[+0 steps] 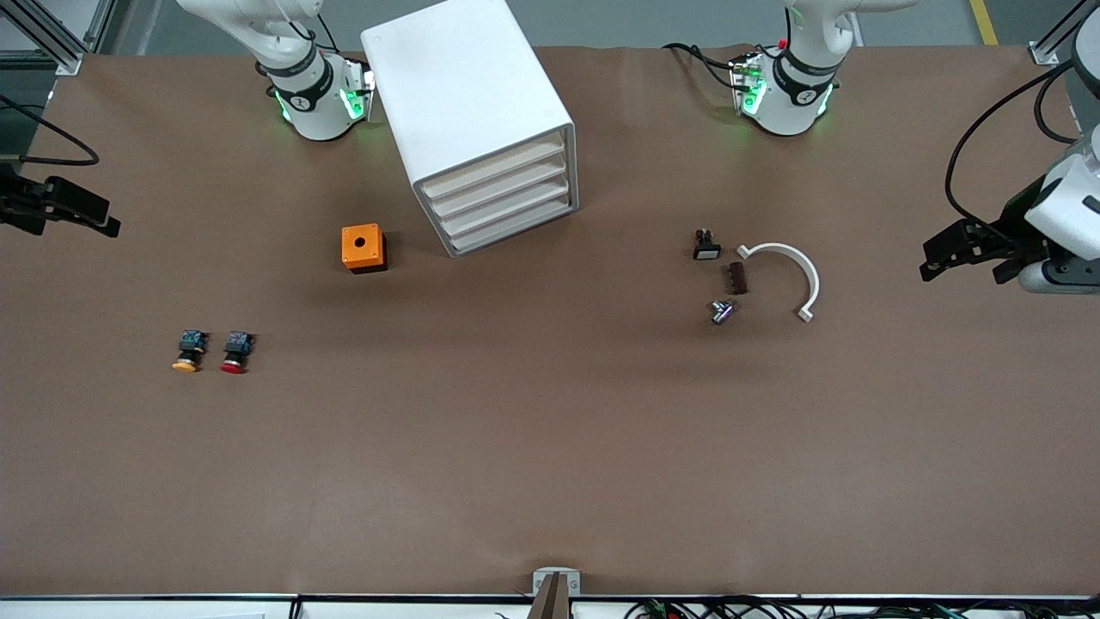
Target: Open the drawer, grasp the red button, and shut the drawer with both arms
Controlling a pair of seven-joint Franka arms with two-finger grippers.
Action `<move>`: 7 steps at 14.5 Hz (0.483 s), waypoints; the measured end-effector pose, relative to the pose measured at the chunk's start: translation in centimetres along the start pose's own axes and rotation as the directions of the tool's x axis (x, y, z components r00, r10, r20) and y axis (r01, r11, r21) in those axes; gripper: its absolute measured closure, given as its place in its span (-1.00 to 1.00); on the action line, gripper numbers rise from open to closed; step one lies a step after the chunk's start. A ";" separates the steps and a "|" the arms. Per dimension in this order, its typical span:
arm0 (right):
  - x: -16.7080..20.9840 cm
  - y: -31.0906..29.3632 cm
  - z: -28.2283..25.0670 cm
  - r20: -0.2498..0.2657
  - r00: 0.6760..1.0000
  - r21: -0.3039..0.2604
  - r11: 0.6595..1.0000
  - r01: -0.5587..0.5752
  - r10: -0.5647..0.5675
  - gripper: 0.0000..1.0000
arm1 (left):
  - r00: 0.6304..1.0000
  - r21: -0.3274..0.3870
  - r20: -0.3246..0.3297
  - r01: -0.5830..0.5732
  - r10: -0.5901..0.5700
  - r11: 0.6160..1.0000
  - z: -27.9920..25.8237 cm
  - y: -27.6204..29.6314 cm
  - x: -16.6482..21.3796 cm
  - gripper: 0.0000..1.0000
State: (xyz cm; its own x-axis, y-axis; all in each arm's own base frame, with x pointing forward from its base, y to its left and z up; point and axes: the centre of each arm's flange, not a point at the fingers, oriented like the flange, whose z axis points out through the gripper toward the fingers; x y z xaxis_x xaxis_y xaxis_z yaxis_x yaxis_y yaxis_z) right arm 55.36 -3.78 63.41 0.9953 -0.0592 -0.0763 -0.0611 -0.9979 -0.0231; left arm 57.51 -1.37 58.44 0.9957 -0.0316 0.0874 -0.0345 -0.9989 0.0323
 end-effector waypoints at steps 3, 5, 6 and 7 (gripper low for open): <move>-0.9 0.5 0.2 0.063 0.998 0.001 1.000 -0.010 0.010 -1.00 | 1.000 0.010 0.003 -0.005 0.005 1.000 -1.9 0.1 -0.4 -1.00; -1.4 0.7 -0.5 0.055 0.998 0.004 1.000 -0.014 0.014 -1.00 | 1.000 0.009 0.028 -0.011 0.011 1.000 -2.4 0.6 -0.9 -1.00; -1.7 0.7 -1.1 0.045 0.999 0.006 1.000 -0.015 0.014 -1.00 | 0.999 0.009 0.036 -0.013 0.012 1.000 -2.4 0.8 -1.0 -1.00; -2.0 0.7 -1.6 0.035 0.999 0.007 1.000 -0.014 0.014 -1.00 | 0.999 0.009 0.038 -0.013 0.012 1.000 -2.3 0.9 -1.0 -1.00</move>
State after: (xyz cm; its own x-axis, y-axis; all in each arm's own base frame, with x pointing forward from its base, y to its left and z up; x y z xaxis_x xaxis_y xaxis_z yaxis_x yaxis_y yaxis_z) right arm 53.40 -4.41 65.17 0.9912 -0.0721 -0.1111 -0.0758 -0.9967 -0.0291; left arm 56.30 -2.11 60.73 0.9977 -0.0451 0.0497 -0.0462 -0.9987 0.0226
